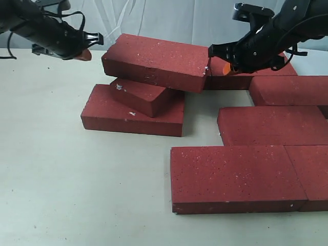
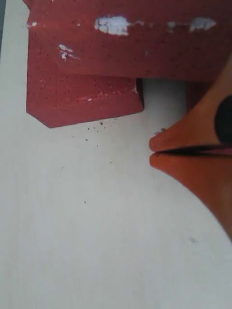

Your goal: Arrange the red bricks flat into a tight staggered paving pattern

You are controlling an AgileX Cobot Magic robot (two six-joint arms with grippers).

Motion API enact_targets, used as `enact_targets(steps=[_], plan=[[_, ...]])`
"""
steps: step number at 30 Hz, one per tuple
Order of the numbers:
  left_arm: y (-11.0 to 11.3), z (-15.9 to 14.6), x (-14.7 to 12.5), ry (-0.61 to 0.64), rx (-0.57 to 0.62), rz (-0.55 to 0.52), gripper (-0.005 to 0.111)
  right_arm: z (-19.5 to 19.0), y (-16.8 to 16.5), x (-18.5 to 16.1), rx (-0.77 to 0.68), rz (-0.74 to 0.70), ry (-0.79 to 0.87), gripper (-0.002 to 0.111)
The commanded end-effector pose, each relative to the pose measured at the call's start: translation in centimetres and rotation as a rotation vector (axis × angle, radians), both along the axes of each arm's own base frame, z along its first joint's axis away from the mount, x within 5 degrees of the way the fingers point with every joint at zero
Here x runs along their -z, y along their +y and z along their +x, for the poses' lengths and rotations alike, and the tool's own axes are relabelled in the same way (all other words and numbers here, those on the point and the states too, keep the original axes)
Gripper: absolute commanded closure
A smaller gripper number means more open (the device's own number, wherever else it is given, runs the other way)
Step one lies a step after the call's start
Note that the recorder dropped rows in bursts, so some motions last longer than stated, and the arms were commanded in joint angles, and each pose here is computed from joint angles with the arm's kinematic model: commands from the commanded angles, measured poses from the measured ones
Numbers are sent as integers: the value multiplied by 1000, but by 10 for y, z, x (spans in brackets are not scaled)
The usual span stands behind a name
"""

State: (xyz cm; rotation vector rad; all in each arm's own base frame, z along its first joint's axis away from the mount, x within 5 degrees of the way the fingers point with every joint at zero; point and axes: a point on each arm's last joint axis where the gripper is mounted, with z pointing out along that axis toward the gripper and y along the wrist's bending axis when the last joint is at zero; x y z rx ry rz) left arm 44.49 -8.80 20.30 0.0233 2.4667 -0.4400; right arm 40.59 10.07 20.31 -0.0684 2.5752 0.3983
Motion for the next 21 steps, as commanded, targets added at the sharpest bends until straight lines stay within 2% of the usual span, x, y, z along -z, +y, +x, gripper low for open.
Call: enact_targets(steps=[1,5,9,13,17,21], plan=[[-17,8,13,19,29,-16,107,7,3,8,52,66,-2,109],[-23,8,19,37,38,-23,107,11,10,13,51,92,21,109],[-24,3,21,94,68,-25,107,12,31,8,-34,89,-4,109],[-22,-3,22,141,120,22,107,9,53,-2,-107,79,-23,109],[-19,-8,8,130,156,71,107,5,69,-11,-171,70,-18,109],[-15,-17,-20,90,185,118,107,1,75,-14,-198,73,2,109]])
